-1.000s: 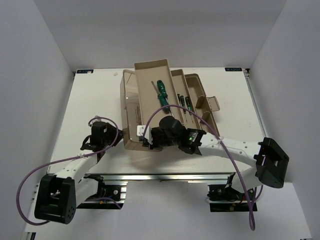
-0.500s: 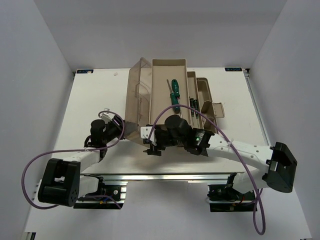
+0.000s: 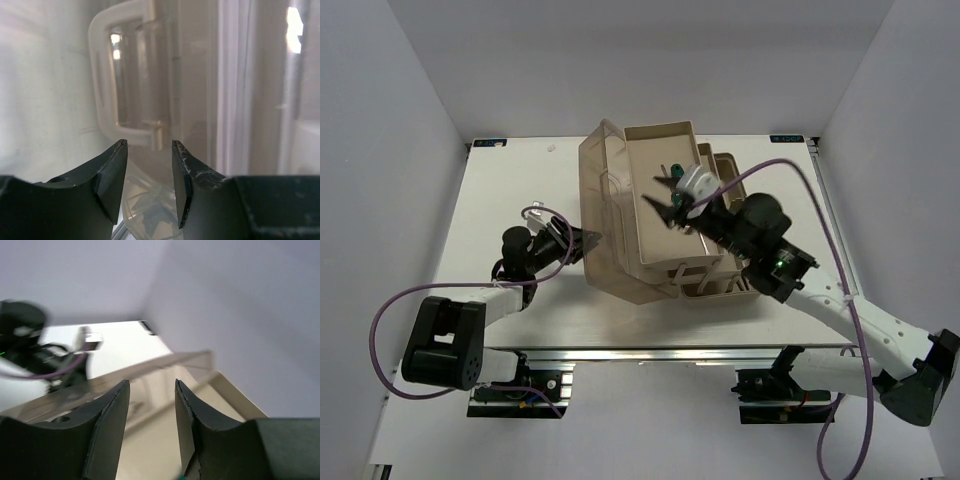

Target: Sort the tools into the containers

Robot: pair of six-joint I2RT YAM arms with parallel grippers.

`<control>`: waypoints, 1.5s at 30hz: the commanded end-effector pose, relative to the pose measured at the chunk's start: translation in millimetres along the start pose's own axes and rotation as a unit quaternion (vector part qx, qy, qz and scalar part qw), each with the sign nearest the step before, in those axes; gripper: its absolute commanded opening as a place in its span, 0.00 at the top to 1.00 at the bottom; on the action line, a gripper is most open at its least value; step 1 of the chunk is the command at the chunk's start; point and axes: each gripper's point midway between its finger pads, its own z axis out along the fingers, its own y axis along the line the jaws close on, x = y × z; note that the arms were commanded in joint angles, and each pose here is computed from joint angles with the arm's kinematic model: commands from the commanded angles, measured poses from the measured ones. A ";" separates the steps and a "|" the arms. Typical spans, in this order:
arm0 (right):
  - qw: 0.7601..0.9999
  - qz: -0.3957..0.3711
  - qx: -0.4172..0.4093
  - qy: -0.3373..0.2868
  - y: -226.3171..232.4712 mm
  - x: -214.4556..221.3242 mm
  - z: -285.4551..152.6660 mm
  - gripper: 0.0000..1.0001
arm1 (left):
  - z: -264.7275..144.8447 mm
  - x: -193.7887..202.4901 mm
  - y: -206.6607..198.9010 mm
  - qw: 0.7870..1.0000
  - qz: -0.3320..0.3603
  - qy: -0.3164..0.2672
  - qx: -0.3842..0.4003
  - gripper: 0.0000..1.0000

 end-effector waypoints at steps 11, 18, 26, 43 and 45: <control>0.796 0.278 0.449 0.295 -235.3 219.3 -229.4 0.61 | 13.6 -28.1 -82.4 0.993 0.050 0.006 0.104 0.49; 0.756 0.331 0.353 0.441 -161.6 341.0 -290.3 0.68 | 38.0 -36.2 -129.0 0.987 0.063 0.030 0.143 0.49; 0.748 0.487 0.179 0.413 -92.4 349.3 -239.4 0.75 | 90.5 9.7 -161.7 0.977 0.064 0.122 0.165 0.49; 0.809 0.465 0.076 0.350 -59.9 300.7 -104.6 0.69 | 51.2 -12.0 -158.0 0.985 0.090 0.065 0.131 0.50; 0.819 0.451 0.068 0.348 -58.9 298.3 -86.7 0.68 | 29.2 -31.1 -158.3 0.987 0.108 0.028 0.116 0.50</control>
